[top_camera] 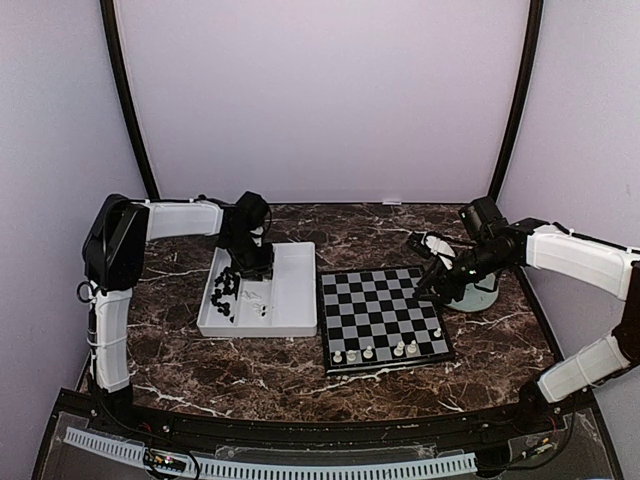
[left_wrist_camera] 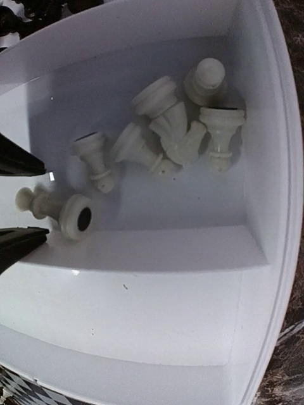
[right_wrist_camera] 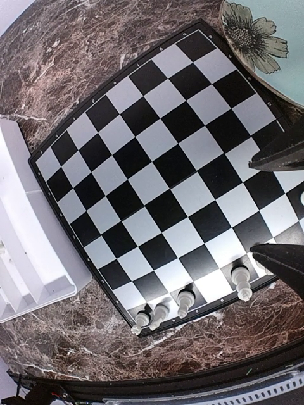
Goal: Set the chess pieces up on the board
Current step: Pick up the queen from the storage box, then pass from the left arm to the right
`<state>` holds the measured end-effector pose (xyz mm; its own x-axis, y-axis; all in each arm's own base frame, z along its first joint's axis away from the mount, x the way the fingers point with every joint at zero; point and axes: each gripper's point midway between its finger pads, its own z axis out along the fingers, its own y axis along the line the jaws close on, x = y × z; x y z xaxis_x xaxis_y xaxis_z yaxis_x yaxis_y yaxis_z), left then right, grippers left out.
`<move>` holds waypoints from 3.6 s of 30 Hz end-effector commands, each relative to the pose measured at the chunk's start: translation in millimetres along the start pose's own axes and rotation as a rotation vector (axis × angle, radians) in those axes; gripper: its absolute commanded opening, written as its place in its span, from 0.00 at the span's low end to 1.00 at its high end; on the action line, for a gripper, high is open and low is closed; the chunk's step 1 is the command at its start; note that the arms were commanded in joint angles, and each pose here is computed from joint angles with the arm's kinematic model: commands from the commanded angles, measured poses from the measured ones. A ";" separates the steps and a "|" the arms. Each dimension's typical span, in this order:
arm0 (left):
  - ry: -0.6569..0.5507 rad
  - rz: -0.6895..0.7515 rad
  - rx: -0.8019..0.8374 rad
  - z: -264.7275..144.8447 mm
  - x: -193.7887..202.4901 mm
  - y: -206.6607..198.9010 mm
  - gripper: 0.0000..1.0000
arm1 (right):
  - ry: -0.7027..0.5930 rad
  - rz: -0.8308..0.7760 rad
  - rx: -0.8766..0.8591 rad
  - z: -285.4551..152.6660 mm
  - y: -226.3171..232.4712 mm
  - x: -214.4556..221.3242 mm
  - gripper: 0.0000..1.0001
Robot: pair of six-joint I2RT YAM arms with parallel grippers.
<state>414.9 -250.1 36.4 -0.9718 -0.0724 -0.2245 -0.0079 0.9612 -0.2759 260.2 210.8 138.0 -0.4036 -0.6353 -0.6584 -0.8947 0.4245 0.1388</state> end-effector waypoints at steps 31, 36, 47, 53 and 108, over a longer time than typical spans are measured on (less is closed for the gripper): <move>-0.034 0.332 0.084 -92.1 16.3 -25.2 0.10 | -0.056 -0.018 -0.045 -7.3 -1.8 -33.9 0.40; -0.053 0.425 0.251 -125.3 29.4 -51.2 0.10 | -0.140 0.008 -0.093 -9.6 -5.8 -71.0 0.40; -0.046 0.532 0.621 -186.4 61.3 -103.3 0.10 | -0.136 -0.435 -0.051 25.4 18.3 -166.2 0.43; 0.081 0.522 0.752 -192.7 89.3 -116.2 0.10 | -0.144 -0.773 0.088 26.8 29.8 -214.7 0.45; 0.253 0.531 0.877 -196.4 118.4 -140.0 0.13 | 0.092 -1.277 0.082 91.3 106.0 -196.2 0.13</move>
<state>255.8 -339.6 221.5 -0.8405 0.4432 -0.3117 0.4783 0.3366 -0.8111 267.7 439.1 213.6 0.7176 -0.6597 -0.2232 -0.6349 -0.4880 -0.5990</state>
